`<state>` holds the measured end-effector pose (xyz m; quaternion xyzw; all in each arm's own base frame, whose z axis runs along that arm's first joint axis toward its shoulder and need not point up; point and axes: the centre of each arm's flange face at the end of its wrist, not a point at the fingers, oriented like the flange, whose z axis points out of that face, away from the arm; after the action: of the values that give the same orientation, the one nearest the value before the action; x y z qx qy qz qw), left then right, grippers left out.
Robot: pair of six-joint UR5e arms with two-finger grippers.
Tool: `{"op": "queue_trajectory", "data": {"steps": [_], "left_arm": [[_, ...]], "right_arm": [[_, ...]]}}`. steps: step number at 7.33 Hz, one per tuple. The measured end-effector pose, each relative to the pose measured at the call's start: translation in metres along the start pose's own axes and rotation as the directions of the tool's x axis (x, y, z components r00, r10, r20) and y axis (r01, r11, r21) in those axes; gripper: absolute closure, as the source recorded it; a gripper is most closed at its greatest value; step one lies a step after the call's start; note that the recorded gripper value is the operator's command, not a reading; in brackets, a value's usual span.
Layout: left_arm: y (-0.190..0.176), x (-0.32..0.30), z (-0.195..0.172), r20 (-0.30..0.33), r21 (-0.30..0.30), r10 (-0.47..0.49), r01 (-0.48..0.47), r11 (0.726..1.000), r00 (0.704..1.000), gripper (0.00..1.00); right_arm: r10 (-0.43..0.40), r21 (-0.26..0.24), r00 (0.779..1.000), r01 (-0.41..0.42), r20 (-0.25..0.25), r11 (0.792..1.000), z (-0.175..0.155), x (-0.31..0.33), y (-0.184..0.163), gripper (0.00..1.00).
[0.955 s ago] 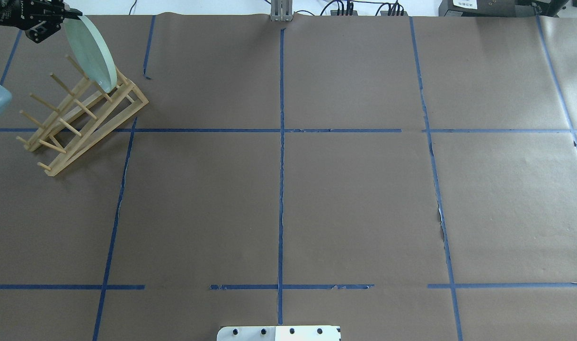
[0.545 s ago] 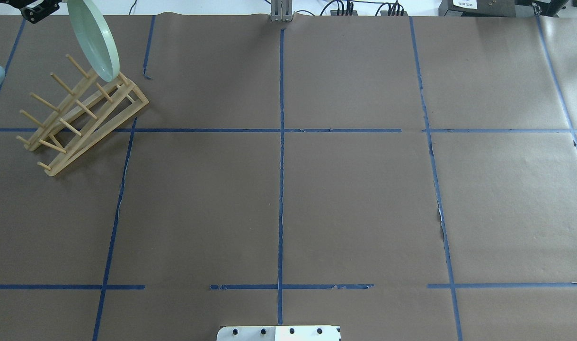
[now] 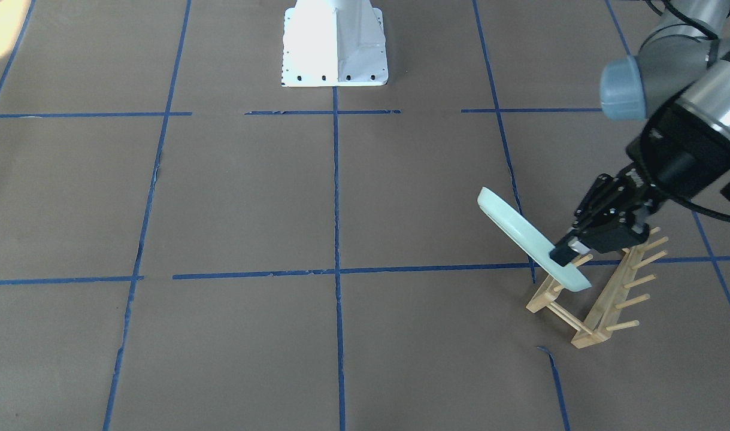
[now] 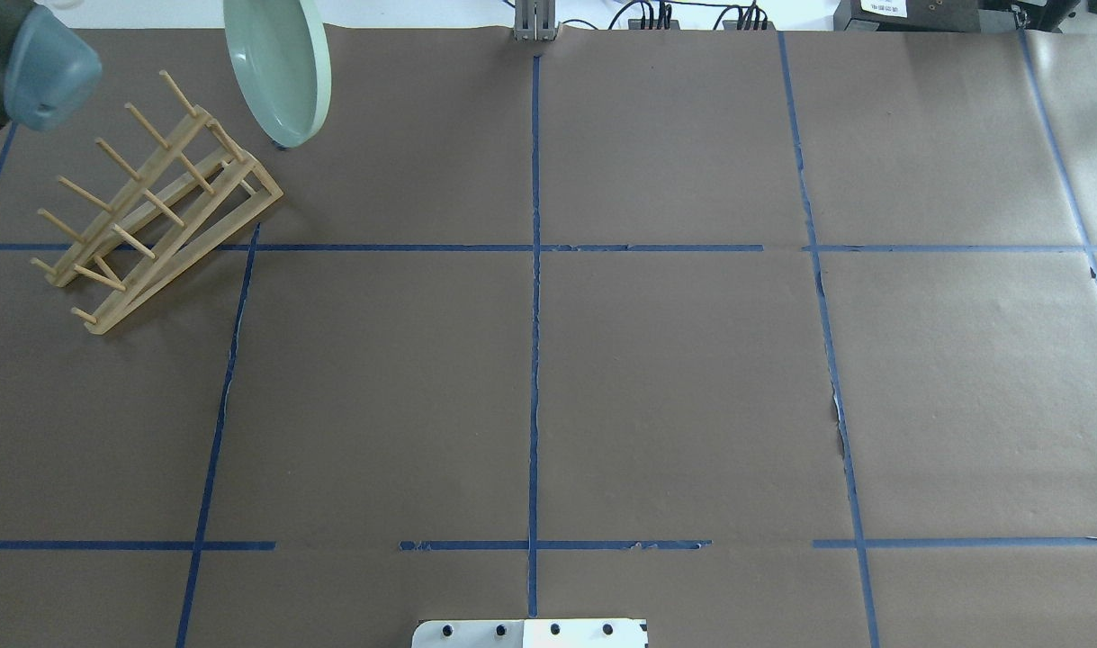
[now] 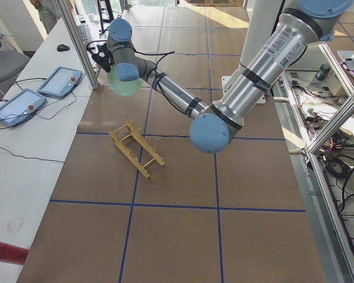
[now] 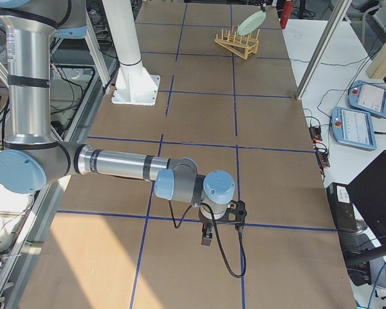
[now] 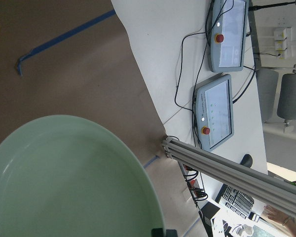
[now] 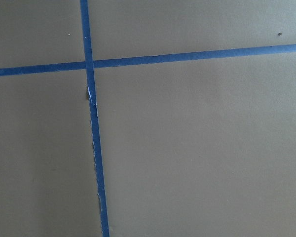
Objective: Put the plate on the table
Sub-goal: 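Lift the plate up out of the wooden rack with the left gripper, then carry the plate nearer the robot and lower it flat onto the table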
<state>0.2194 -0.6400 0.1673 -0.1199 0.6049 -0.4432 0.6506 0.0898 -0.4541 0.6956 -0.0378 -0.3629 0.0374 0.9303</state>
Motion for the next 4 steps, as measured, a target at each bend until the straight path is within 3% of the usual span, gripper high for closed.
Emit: {"op": "queue_trajectory", "data": {"steps": [1, 2, 3, 4], "left_arm": [[0.052, -0.011, 0.046, 0.096, 0.058, 0.043, -0.049, 0.997, 0.994, 1.00], [0.099, -0.032, 0.094, 0.223, 0.115, 0.105, -0.133, 0.984, 0.969, 1.00], [0.136, -0.061, 0.134, 0.356, 0.140, 0.174, -0.237, 0.961, 0.918, 1.00], [0.164, -0.095, 0.168, 0.479, 0.120, 0.243, -0.337, 0.934, 0.843, 1.00]], "right_arm": [[0.000, 0.000, 1.000, 0.000, 0.000, 1.000, 0.000, 0.000, 0.000, 0.00], [0.000, 0.000, 1.000, 0.000, 0.000, 1.000, 0.000, 0.000, 0.000, 0.00], [0.000, 0.000, 1.000, 0.000, 0.000, 1.000, 0.000, 0.000, 0.000, 0.00], [0.000, 0.000, 1.000, 0.000, 0.000, 1.000, 0.000, 0.000, 0.000, 0.00]]}}
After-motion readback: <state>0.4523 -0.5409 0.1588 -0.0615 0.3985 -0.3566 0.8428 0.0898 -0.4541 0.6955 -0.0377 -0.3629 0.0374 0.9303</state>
